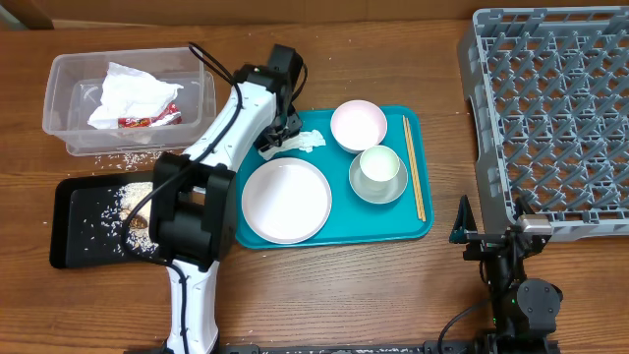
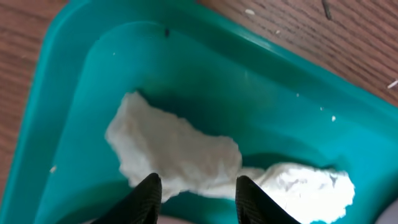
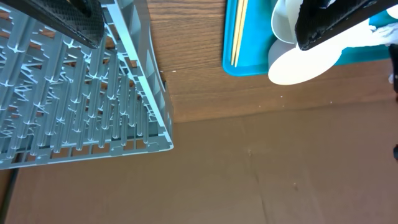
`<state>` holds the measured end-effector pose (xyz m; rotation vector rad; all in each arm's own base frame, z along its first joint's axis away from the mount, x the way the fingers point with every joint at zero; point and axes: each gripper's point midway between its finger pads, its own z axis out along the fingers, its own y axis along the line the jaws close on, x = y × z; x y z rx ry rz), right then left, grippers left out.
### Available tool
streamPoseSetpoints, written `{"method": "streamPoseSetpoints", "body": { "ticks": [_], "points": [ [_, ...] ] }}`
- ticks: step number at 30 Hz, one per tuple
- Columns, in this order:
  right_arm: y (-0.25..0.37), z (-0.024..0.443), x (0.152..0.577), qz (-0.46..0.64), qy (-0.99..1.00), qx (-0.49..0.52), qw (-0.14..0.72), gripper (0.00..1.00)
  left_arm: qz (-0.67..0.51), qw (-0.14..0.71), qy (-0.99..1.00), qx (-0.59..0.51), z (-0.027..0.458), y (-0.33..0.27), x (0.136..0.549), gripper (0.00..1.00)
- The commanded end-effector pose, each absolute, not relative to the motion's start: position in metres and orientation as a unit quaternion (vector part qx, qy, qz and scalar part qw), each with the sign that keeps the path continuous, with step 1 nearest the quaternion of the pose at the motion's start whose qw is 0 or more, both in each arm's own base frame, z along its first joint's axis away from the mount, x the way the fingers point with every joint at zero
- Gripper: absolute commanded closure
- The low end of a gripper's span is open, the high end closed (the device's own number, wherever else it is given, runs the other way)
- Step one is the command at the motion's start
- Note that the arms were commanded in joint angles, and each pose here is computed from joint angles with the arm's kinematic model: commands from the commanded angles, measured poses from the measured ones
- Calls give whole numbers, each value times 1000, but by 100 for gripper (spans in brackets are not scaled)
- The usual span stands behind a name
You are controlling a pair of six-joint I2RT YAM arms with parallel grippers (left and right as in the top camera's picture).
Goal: Sort waste into correct bins and load items into the dishwasher
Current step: 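Reach the left gripper to the remaining tissue on the teal tray and grasp it, then carry the tissue with the left gripper and drop it into the clear bin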
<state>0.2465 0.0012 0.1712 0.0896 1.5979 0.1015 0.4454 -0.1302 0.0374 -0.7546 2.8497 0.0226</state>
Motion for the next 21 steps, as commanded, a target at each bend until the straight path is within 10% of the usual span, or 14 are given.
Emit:
{"method": "streamPoseSetpoints", "body": {
  "ticks": [1,8,13,21],
  "points": [
    [0,170,246,42,714,40,698,0,25,115,961,-249,29,-133,443,58],
    [0,170,246,42,714,39,698,0,33,125,964,-233,12,-136,439,58],
    [0,170,246,42,714,40,698,0,33,129,963,-233,12,-136,440,96],
    [0,170,246,42,714,39,698,0,27,141,965,-220,67,-141,454,96]
  ]
}}
